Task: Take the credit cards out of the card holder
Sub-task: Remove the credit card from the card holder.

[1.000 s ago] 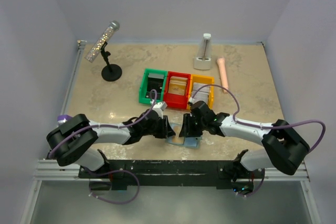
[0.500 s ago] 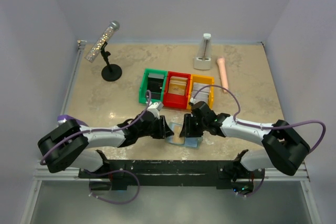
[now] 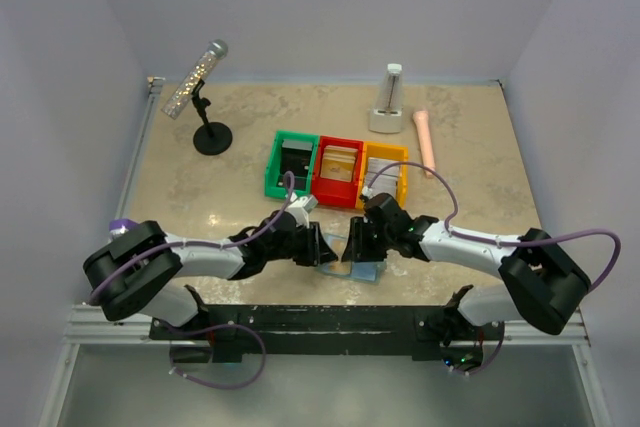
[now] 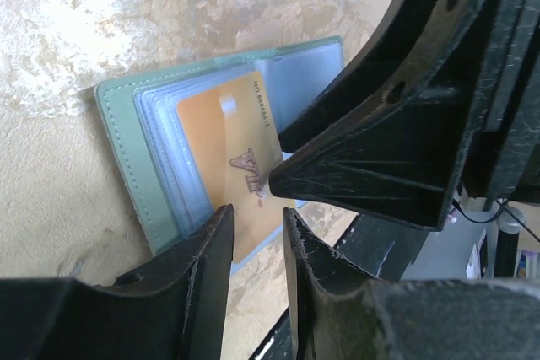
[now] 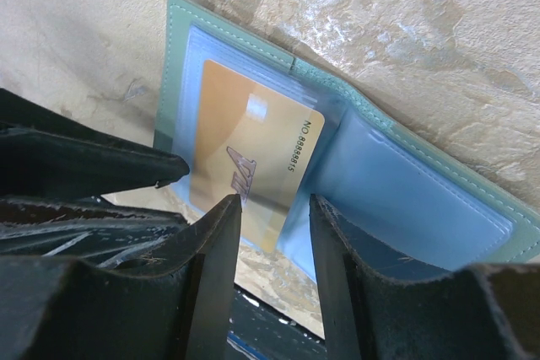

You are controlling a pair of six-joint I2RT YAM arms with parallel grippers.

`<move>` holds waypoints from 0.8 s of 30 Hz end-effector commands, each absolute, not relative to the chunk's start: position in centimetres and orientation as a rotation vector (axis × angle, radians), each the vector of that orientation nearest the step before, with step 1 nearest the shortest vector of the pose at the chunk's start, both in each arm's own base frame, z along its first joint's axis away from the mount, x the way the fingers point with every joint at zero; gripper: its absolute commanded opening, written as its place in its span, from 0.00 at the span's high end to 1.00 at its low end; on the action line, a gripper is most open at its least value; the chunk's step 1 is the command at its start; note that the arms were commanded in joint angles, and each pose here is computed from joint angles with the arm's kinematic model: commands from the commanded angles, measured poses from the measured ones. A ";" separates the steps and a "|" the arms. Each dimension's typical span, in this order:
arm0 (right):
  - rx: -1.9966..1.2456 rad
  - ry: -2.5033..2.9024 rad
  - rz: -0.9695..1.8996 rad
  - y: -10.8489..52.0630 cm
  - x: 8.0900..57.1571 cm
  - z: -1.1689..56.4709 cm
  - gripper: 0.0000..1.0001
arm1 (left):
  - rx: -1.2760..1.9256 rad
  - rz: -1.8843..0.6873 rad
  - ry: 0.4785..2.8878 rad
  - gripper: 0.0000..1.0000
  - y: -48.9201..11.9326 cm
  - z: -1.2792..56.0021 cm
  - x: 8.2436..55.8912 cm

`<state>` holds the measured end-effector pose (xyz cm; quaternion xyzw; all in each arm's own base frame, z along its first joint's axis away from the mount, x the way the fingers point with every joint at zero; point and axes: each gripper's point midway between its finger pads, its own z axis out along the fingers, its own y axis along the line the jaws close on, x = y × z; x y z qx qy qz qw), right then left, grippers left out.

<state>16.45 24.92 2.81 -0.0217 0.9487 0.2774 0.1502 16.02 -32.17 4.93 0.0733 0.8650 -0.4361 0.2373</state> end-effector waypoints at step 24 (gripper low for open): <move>0.012 2.669 0.850 24.7 16.9 3.5 0.58 | 0.041 -1.023 2.539 0.70 -30.0 -0.6 15.8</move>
